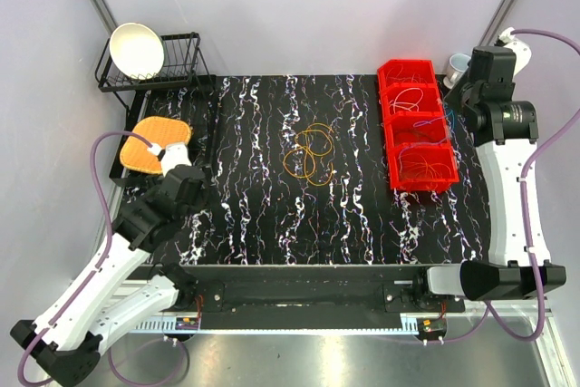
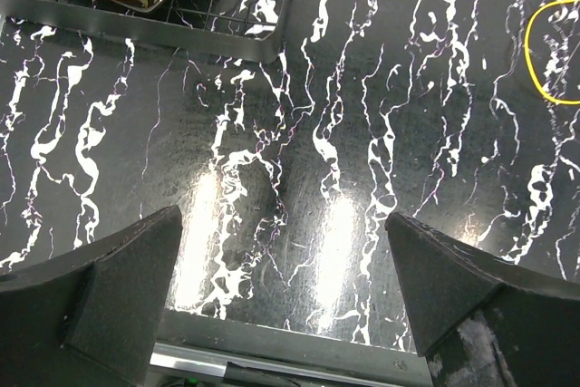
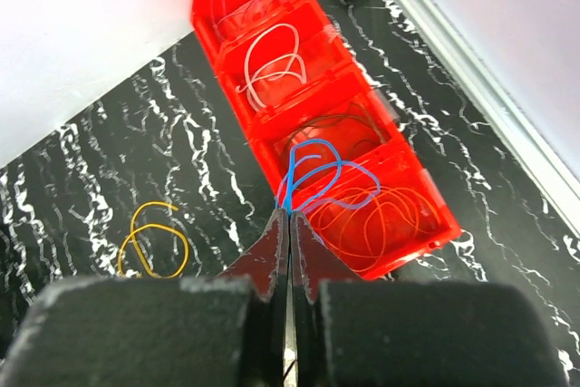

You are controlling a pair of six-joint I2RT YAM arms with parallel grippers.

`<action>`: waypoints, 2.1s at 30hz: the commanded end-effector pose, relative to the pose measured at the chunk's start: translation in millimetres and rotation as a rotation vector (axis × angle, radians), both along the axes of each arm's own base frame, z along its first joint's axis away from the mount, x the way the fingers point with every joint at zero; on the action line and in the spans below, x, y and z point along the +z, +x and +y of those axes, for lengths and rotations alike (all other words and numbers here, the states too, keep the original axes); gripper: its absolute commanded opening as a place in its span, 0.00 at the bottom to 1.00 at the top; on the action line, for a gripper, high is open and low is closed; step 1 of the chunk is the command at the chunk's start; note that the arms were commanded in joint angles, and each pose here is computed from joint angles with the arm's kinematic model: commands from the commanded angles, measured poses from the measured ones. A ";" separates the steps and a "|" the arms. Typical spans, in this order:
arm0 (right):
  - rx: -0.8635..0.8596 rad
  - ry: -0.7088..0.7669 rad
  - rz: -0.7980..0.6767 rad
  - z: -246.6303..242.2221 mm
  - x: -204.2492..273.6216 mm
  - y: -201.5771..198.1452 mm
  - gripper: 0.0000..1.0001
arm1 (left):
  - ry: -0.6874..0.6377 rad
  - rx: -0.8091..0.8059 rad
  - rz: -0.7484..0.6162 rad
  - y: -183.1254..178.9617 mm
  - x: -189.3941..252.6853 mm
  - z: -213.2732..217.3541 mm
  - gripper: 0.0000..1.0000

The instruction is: Untangle the cables

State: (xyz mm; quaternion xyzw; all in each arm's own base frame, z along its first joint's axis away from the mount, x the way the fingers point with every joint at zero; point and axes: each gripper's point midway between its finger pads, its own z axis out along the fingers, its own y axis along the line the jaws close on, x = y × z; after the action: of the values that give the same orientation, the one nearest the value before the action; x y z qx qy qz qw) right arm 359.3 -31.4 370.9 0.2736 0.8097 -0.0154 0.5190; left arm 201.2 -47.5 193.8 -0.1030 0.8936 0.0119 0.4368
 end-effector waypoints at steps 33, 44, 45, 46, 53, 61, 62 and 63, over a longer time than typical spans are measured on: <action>-0.166 0.081 0.264 -11.5 -156.1 -10.6 0.00 | -0.012 -0.026 -0.024 6.5 5.8 -6.3 0.99; -0.230 0.098 0.335 -27.7 -201.3 10.7 0.00 | -0.014 -0.024 -0.029 5.9 6.7 -5.3 0.99; -0.229 0.100 0.340 -27.8 -204.8 12.6 0.00 | -0.014 -0.025 -0.030 6.0 7.2 -5.3 0.99; -0.230 0.102 0.353 -28.0 -212.7 15.8 0.00 | -0.013 -0.026 -0.029 5.9 6.7 -5.6 0.99; -0.227 0.136 0.441 -24.6 -256.5 19.5 0.00 | -0.012 -0.023 -0.034 6.1 7.8 -4.8 0.99; -0.188 0.164 0.511 -16.7 -293.2 25.3 0.00 | -0.014 -0.021 -0.037 6.3 8.3 -4.7 0.99; -0.186 0.161 0.515 -16.8 -294.5 25.9 0.00 | -0.013 -0.022 -0.037 6.3 8.3 -4.7 0.99; -0.182 0.157 0.519 -17.1 -295.3 26.9 0.00 | -0.012 -0.019 -0.037 6.4 8.4 -4.1 0.99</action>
State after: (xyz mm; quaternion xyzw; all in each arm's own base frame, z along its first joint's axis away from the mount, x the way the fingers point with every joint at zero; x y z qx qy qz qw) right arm 371.7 -47.2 73.7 0.3696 0.8910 -0.0796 0.2513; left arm 201.1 -49.7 191.4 -0.0911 0.8979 0.0125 0.4306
